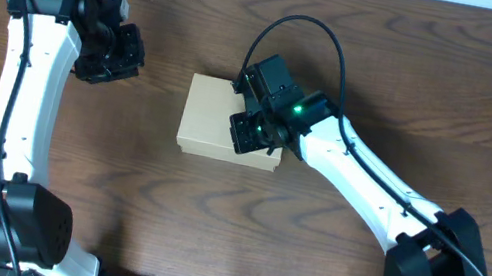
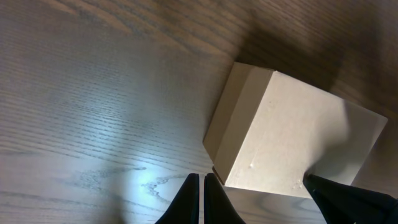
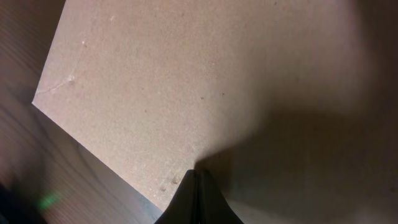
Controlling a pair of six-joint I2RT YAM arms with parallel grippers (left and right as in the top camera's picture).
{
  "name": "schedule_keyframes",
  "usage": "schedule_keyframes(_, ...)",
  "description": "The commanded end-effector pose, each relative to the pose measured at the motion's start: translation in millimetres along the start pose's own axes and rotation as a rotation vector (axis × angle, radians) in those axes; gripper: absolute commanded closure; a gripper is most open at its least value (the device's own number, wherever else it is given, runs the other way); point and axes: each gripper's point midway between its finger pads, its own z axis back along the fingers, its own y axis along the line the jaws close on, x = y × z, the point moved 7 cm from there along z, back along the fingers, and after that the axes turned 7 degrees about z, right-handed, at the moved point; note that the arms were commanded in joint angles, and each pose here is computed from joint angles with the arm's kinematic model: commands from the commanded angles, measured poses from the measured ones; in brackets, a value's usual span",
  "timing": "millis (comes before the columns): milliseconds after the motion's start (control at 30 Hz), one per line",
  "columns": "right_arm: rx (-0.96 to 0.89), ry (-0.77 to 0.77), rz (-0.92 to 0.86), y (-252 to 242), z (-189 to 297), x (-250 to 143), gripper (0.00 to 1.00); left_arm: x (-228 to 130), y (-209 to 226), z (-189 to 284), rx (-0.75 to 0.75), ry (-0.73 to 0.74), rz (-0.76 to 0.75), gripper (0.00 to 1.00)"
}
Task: Pack container
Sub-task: 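Fold the lid down over the box with both grippers, then press the lid shut and pull both grippers back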
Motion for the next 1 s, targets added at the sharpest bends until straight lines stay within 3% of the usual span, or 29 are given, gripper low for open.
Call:
schedule_keyframes(0,-0.063,0.029,0.037,-7,-13,-4,0.99,0,-1,9,0.006,-0.028,0.0,0.95)
schedule_keyframes(267,-0.043,-0.191,0.198,11,52,36,0.99,-1,-2,12,-0.004,-0.035,-0.002,0.94)
schedule_keyframes(300,-0.044,-0.217,0.209,12,61,39,0.9,-2,-3,14,-0.006,-0.038,-0.003,0.94)
schedule_keyframes(333,-0.046,-0.246,0.217,12,72,42,0.67,-3,-3,15,-0.008,-0.043,-0.005,0.94)
schedule_keyframes(367,-0.049,-0.269,0.22,11,81,44,0.37,-3,-3,17,-0.01,-0.049,-0.006,0.94)
schedule_keyframes(400,-0.053,-0.293,0.22,10,91,45,0.23,-4,-3,19,-0.012,-0.054,-0.008,0.94)
schedule_keyframes(433,-0.057,-0.313,0.214,7,99,46,0.01,-5,-4,22,-0.016,-0.062,-0.01,0.89)
schedule_keyframes(500,-0.066,-0.347,0.202,2,115,46,0.01,-7,-4,28,-0.023,-0.078,-0.014,0.67)
schedule_keyframes(533,-0.074,-0.369,0.192,-2,127,45,0.01,-9,-5,33,-0.029,-0.092,-0.018,0.33)
schedule_keyframes(567,-0.08,-0.381,0.185,-4,135,43,0.01,-11,-5,38,-0.033,-0.103,-0.021,0.08)
schedule_keyframes(600,-0.088,-0.393,0.184,-7,145,40,0.01,-14,-6,43,-0.04,-0.118,-0.025,0.04)
schedule_keyframes(733,-0.116,-0.387,0.198,-14,172,23,0.01,-24,-5,57,-0.046,-0.135,-0.029,0.05)
schedule_keyframes(967,-0.187,-0.402,0.164,-33,225,-44,0.01,-64,2,102,-0.057,-0.213,-0.057,0.05)
